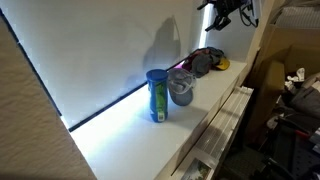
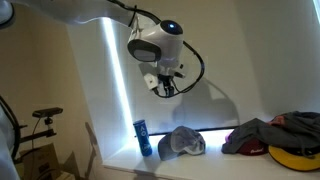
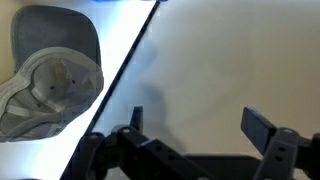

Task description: Move the grey cap away from the other caps

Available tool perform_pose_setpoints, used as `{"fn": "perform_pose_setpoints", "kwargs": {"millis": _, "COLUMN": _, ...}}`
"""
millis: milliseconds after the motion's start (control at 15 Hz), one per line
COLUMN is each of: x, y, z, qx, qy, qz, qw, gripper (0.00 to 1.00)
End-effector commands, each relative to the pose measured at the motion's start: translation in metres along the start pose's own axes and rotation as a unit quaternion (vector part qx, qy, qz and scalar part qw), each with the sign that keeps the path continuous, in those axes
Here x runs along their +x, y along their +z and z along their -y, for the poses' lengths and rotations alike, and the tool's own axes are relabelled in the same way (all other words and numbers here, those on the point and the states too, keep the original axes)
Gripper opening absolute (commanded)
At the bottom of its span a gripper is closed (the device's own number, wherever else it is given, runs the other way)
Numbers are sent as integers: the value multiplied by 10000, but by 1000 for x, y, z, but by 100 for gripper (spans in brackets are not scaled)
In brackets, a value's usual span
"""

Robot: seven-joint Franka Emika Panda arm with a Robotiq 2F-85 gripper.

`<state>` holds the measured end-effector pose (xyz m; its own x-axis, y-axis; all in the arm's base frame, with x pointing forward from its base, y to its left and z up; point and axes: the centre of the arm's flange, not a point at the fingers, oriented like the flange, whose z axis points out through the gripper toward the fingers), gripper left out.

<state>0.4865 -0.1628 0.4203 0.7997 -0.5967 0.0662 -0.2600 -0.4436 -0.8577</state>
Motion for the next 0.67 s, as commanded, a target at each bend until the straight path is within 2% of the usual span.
{"fn": "perform_pose_setpoints", "kwargs": {"millis": 0, "x": 0, "y": 0, "z": 0, "qx": 4, "qy": -11, "qz": 9, "qw": 10000, "gripper": 100}}
{"fn": "perform_pose_setpoints", "kwargs": {"millis": 67, "x": 0, "y": 1, "z": 0, "qx": 5, "qy": -17, "qz": 16, "qw": 10000, "gripper": 100}}
{"fn": "perform_pose_setpoints", "kwargs": {"millis": 200, "x": 7, "y": 26, "z": -19, "qx": -148, "qy": 422, "qz": 711, "qw": 9965, "gripper": 100}}
{"fn": "perform_pose_setpoints", "kwargs": {"millis": 267, "x": 8, "y": 39, "z": -31, "qx": -141, "qy": 555, "qz": 920, "qw": 9941, "gripper": 100}}
{"fn": "perform_pose_setpoints", "kwargs": {"millis": 467, "x": 4, "y": 73, "z": -82, "qx": 302, "qy": 716, "qz": 1739, "qw": 9817, "gripper": 100}}
{"fn": "perform_pose_setpoints", "kwargs": {"millis": 533, "x": -15, "y": 56, "z": -50, "qx": 124, "qy": 667, "qz": 1352, "qw": 9885, "gripper": 100}}
{"fn": "perform_pose_setpoints", "kwargs": {"millis": 600, "x": -16, "y": 67, "z": -66, "qx": 203, "qy": 712, "qz": 1552, "qw": 9851, "gripper": 100}}
